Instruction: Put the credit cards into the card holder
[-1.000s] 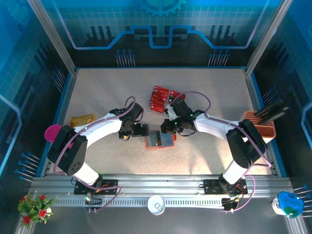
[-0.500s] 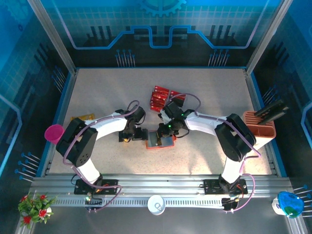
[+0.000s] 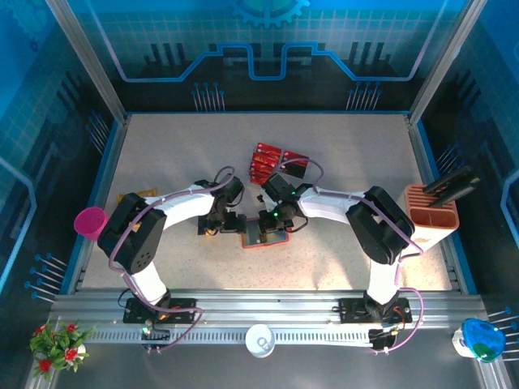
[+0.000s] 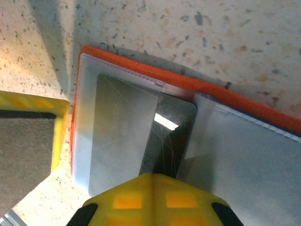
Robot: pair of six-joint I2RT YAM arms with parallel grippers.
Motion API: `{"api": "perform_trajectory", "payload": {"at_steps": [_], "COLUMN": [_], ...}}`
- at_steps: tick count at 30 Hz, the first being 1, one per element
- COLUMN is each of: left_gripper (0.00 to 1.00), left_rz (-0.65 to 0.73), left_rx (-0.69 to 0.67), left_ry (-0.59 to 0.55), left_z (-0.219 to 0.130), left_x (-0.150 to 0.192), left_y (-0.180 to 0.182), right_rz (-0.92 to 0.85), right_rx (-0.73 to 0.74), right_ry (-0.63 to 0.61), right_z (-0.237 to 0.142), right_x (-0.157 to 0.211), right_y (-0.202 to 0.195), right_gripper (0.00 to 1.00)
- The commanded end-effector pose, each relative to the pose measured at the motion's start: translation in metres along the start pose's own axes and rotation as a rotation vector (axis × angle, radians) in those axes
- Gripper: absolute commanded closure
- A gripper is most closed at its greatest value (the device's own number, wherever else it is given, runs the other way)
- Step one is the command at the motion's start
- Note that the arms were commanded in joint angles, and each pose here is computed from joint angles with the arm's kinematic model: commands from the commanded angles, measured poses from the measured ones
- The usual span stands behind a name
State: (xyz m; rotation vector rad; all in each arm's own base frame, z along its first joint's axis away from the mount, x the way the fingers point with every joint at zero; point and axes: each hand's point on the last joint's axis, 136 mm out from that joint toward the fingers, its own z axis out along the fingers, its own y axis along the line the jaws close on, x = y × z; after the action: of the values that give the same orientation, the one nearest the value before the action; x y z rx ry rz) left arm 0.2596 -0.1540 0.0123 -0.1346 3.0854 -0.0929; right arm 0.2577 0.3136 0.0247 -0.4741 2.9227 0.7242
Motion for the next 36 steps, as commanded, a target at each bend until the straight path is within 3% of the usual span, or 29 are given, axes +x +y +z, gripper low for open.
{"api": "perform_trajectory", "payload": {"at_steps": [1,6,12,21,36], "left_gripper": [0.01,0.01,0.01,0.01,0.01], "left_rz": [0.035,0.034,0.040,0.011,-0.047], "left_rx": [-0.015,-0.008,0.001,0.054,0.023], "left_ry": [0.013,0.014,0.005,-0.057,-0.030], "left_z": [0.010,0.012,0.009,-0.029,-0.016], "left_x": [0.000,0.001,0.000,-0.011,-0.015], "left_y": [0.001,0.001,0.000,-0.006,0.008], "right_rz": [-0.001,0.001,0.001,0.043,0.051], "right_rx": [0.016,-0.010,-0.036,-0.016,-0.018], "right_ry": [0.048,0.056,0.003,-0.072,-0.037], "right_z": [0.011,0.015,-0.006,-0.036,-0.014], "right_x": [0.008,0.005,-0.006,-0.012,-0.017], "right_y": [0.005,0.017,0.024,0.007,0.002], "right_gripper": [1.00,1.00,1.00,1.00,1.00]}}
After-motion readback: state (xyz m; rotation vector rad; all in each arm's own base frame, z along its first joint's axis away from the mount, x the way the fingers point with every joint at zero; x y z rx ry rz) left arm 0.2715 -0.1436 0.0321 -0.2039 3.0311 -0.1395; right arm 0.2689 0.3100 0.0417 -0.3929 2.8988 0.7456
